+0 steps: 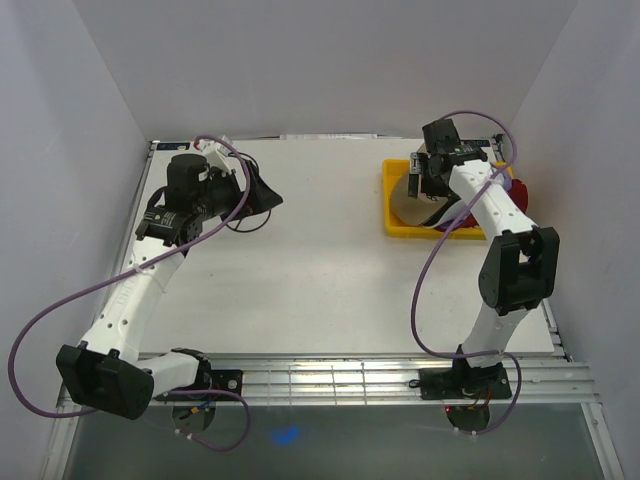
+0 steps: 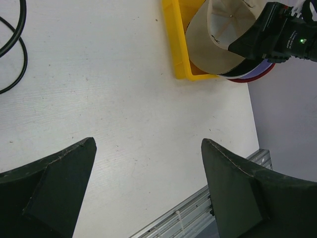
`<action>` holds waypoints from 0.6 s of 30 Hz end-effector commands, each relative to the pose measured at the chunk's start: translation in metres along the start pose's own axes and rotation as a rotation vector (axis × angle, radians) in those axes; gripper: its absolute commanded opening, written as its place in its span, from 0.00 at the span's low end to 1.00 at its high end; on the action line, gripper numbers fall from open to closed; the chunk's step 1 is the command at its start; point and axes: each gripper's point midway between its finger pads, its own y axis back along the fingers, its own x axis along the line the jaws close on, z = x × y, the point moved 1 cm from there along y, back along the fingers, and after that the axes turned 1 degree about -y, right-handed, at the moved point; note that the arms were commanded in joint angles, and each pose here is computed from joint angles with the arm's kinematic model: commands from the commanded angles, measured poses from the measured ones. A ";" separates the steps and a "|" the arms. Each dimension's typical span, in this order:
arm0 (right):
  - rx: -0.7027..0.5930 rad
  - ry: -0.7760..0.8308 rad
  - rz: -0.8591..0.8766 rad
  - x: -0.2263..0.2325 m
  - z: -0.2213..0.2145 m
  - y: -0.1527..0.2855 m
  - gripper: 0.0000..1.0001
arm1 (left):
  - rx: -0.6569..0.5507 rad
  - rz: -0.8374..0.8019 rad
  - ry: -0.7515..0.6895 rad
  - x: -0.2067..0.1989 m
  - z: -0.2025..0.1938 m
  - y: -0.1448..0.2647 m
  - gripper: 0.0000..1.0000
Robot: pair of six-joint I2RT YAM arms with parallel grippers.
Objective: Stack the hats
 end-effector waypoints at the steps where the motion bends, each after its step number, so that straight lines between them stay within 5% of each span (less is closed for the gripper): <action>1: -0.002 -0.027 -0.043 -0.019 -0.013 0.007 0.85 | -0.013 -0.032 -0.014 -0.008 0.001 0.005 0.98; 12: -0.040 -0.063 -0.034 -0.019 -0.007 0.010 0.85 | 0.000 -0.030 -0.010 -0.004 -0.006 0.002 0.98; 18: -0.159 -0.078 -0.051 -0.020 0.045 0.021 0.86 | 0.010 -0.034 -0.009 -0.002 -0.008 -0.002 0.98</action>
